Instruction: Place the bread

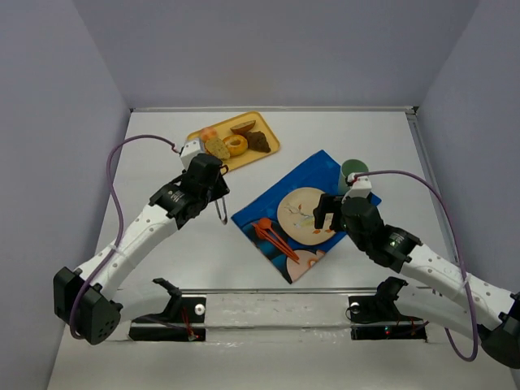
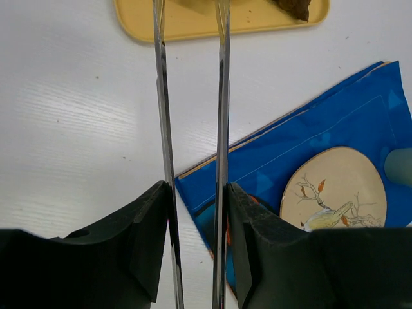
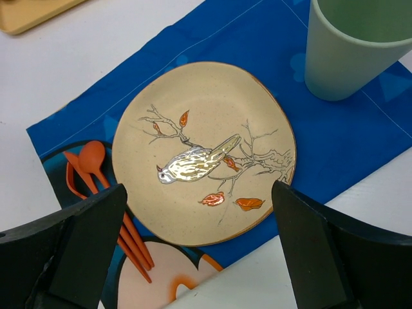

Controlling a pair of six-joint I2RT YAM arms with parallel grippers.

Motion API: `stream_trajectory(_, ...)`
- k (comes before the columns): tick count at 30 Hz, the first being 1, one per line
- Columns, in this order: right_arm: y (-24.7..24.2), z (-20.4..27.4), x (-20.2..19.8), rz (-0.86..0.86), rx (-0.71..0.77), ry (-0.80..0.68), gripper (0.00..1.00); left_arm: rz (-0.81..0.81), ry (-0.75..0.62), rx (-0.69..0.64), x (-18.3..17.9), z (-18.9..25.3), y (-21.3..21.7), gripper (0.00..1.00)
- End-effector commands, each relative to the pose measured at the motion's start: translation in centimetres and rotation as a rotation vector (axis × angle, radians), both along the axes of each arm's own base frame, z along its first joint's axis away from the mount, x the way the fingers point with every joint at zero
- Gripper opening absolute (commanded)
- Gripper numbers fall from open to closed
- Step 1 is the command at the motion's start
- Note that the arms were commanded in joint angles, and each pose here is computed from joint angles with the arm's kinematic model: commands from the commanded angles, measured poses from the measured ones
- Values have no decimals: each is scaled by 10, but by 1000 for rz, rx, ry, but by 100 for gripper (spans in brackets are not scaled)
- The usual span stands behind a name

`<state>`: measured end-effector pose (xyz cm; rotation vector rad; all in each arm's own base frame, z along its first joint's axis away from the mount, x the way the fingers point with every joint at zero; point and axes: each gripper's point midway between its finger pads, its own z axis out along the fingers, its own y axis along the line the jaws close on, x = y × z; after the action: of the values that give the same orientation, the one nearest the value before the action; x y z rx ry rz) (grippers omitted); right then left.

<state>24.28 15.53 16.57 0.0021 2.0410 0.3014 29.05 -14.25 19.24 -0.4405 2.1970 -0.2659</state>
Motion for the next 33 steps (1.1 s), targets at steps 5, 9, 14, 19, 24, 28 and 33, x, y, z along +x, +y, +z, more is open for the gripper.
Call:
stream_trajectory(5, -2, 14, 11, -33, 0, -61, 100, -70, -11, -3, 47, 14, -4, 52)
stream_trajectory(9, -4, 16, 14, -47, -6, -66, 100, -102, -11, -55, 63, 15, -2, 56)
stream_trajectory(14, -3, 13, 17, -48, -25, -53, 100, -100, -22, -90, 82, 11, 2, 59)
stream_trajectory(19, 0, 12, 22, -50, -37, -41, 100, -95, -12, -127, 97, 2, 6, 60)
stream_trajectory(24, 4, 4, 25, -39, -54, -12, 100, -136, 19, -194, 108, -9, 3, 60)
stream_trajectory(28, 5, 3, 31, -49, -57, 3, 100, -115, 51, -211, 112, -19, 6, 60)
stream_trajectory(33, 1, 4, 37, -66, -63, 2, 100, -112, 45, -241, 114, -25, 6, 61)
